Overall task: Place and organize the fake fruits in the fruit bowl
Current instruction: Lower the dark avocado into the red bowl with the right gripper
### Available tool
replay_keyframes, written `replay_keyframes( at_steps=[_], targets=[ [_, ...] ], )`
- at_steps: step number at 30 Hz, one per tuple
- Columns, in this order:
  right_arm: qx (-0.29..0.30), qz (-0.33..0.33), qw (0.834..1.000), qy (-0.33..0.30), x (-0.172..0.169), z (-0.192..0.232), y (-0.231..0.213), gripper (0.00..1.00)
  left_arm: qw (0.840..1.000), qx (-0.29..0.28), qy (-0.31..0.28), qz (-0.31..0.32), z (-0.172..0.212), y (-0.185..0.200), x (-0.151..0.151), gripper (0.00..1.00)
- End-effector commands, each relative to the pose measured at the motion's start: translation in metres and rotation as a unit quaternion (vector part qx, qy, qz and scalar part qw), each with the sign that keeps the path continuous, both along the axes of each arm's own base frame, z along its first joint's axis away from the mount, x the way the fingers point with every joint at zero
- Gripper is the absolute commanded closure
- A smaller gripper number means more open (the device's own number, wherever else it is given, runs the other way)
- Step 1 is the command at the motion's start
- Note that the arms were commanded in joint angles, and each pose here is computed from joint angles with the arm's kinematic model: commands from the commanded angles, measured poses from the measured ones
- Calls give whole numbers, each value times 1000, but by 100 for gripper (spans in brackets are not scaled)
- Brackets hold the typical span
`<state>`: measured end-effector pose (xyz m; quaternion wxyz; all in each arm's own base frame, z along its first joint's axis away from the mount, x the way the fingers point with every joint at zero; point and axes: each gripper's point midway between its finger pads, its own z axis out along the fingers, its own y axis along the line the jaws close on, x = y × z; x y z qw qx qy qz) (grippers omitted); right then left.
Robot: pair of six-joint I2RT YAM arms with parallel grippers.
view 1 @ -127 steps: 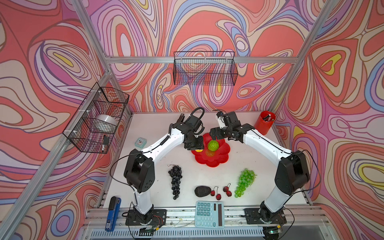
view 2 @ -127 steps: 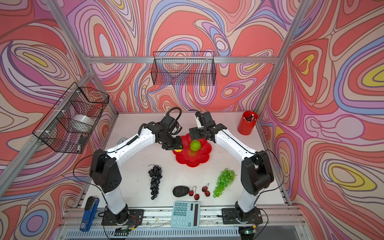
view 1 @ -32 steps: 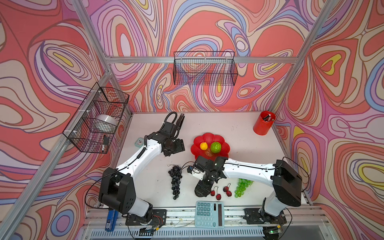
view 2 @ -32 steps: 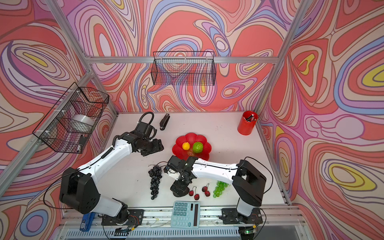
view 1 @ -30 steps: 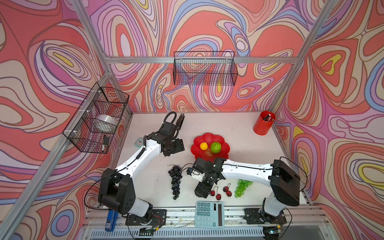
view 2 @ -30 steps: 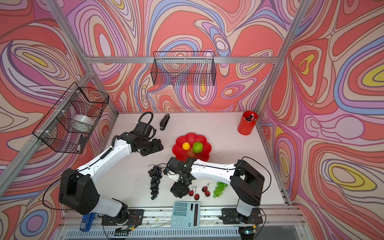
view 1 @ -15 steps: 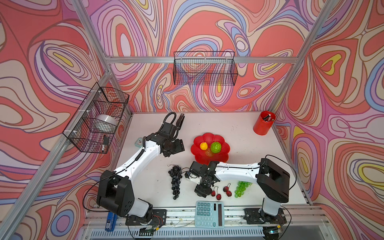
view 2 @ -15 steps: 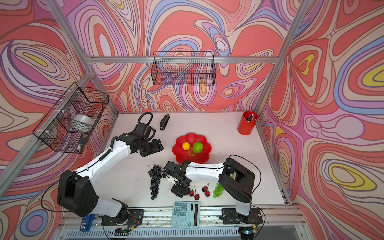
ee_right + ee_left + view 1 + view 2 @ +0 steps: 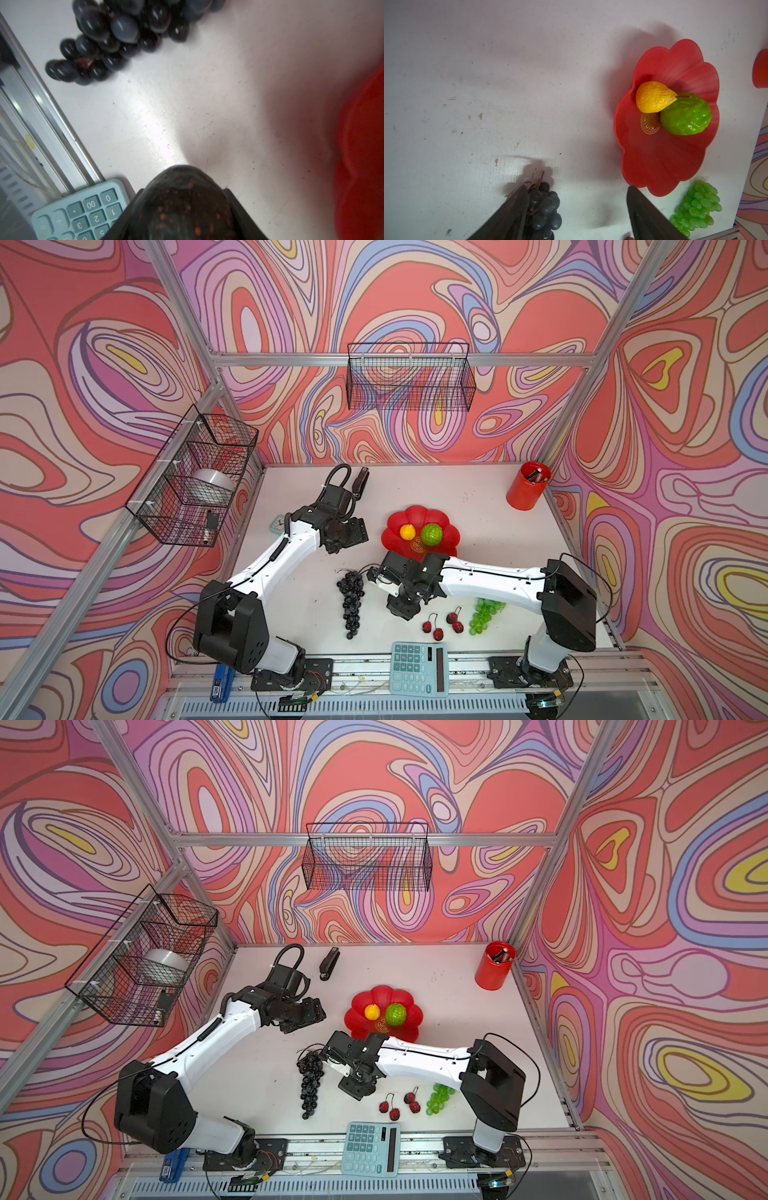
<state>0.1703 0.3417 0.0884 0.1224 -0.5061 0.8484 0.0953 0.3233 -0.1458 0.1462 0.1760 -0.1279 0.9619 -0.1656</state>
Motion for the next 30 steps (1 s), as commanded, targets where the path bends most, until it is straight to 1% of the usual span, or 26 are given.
replay_keyframes(
  at_steps=[1, 3, 6, 9, 11, 12, 14, 17, 21, 24, 30],
  targets=[
    [-22, -6, 999, -33, 20, 20, -15, 61, 1000, -6, -26, 15, 17, 6, 3, 22],
    [-39, -2, 997, -59, 39, 28, -25, 61, 999, -6, -31, 17, 20, 8, 3, 22],
    [-72, -19, 991, -110, 83, 34, -47, 61, 999, -10, -37, 23, 22, 10, 3, 22],
    [-98, -34, 987, -125, 115, 32, -65, 61, 999, -16, -36, 24, 22, 10, 2, 22],
    [-103, -45, 984, -139, 131, 36, -74, 61, 999, -16, -38, 26, 23, 11, 0, 22],
    [-116, -48, 983, -133, 137, 24, -78, 61, 999, -15, -39, 26, 24, 12, -1, 22],
    [-132, -48, 980, -139, 148, 15, -84, 60, 999, -13, -42, 27, 24, 13, -1, 22],
    [-151, -37, 979, -130, 155, -6, -84, 60, 999, -18, -40, 28, 24, 12, 0, 22],
    [-160, -38, 978, -126, 165, -29, -87, 60, 999, -20, -35, 23, 25, 10, 1, 22],
    [-156, -47, 979, -120, 171, -33, -93, 60, 999, -15, -37, 23, 26, 13, -1, 22],
    [-162, -46, 978, -119, 173, -41, -99, 56, 999, -15, -33, 25, 23, 13, -2, 22]
  ],
)
